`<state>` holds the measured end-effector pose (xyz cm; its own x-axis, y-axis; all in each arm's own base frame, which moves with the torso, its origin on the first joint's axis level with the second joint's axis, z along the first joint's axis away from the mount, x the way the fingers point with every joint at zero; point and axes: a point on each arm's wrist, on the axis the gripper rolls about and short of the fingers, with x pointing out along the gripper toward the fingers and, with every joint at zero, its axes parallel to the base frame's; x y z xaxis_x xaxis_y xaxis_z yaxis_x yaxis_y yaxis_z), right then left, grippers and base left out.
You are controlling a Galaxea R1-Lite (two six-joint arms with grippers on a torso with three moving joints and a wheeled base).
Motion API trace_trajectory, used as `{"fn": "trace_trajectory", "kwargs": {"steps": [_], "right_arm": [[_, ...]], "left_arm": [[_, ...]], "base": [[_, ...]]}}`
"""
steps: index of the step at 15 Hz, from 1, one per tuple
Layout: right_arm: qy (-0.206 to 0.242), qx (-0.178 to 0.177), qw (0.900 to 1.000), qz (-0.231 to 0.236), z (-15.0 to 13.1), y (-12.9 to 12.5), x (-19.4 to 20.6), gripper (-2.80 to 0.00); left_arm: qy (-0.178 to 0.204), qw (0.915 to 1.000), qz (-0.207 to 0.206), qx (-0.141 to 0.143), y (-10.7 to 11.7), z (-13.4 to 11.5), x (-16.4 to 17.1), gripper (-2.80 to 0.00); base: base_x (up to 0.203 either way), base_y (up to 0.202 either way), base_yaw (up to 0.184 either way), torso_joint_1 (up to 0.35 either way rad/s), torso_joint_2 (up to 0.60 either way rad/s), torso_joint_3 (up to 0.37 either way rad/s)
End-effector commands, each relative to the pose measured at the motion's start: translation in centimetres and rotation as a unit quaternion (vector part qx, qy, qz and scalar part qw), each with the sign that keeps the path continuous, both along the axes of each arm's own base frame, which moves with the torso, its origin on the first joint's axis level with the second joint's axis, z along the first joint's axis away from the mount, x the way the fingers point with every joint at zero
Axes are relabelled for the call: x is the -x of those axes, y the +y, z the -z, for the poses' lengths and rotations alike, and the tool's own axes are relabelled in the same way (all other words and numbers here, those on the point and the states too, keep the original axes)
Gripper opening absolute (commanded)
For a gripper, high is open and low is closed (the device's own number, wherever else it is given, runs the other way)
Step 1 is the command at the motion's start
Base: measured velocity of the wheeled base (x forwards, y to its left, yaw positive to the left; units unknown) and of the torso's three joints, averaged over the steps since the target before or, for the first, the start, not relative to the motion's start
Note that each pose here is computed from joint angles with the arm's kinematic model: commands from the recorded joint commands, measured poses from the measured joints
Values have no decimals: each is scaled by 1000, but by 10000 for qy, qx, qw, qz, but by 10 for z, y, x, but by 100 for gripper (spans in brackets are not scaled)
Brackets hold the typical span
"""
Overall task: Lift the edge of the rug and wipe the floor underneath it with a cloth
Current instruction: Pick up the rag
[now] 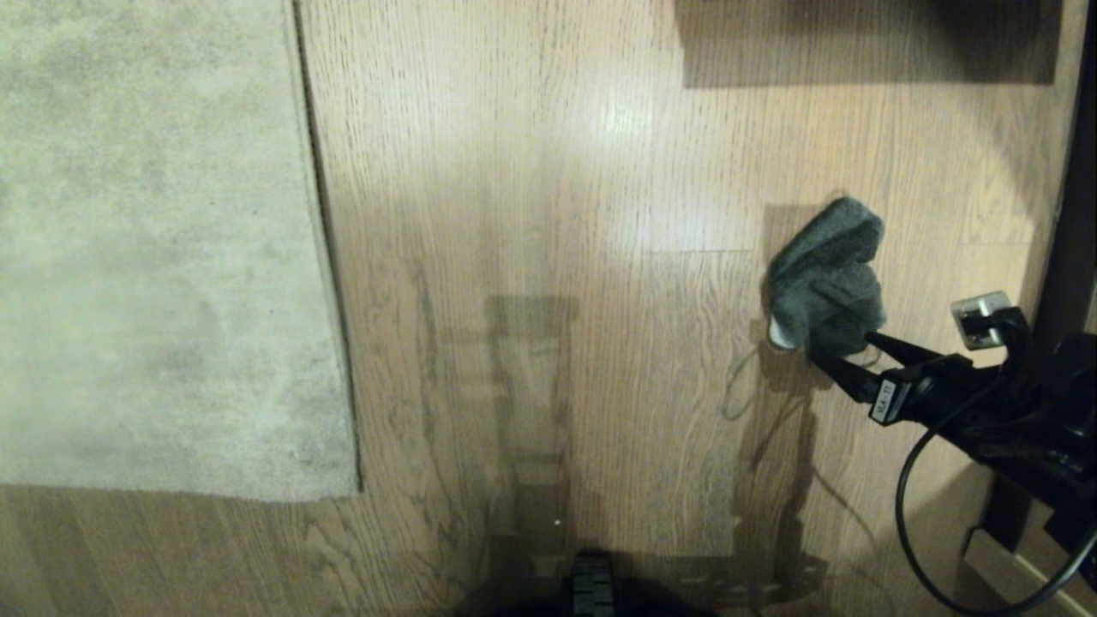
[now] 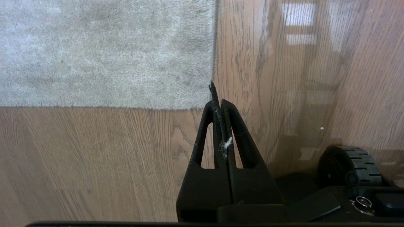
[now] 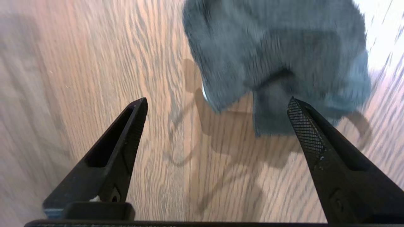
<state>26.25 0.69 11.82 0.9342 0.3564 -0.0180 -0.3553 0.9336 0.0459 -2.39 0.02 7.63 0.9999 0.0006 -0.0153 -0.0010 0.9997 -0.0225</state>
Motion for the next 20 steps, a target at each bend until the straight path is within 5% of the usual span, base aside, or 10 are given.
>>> {"fn": "trace_trajectory", "kwargs": {"steps": [1, 10, 20], "right_arm": [[-197, -4, 9998, -35, -8, 1, -2, 0], [-613, 358, 9972, 216, -17, -10, -19, 0], [-1318, 382, 9896, 440, -33, -26, -57, 0]], "left_arm": [[0, 10000, -5, 2, 0, 0, 0, -280], [0, 10000, -5, 2, 0, 0, 0, -280], [0, 10000, -5, 2, 0, 0, 0, -280]], "base": [[0, 0, 0, 0, 0, 0], [0, 0, 0, 0, 0, 0], [0, 0, 0, 0, 0, 0]]}}
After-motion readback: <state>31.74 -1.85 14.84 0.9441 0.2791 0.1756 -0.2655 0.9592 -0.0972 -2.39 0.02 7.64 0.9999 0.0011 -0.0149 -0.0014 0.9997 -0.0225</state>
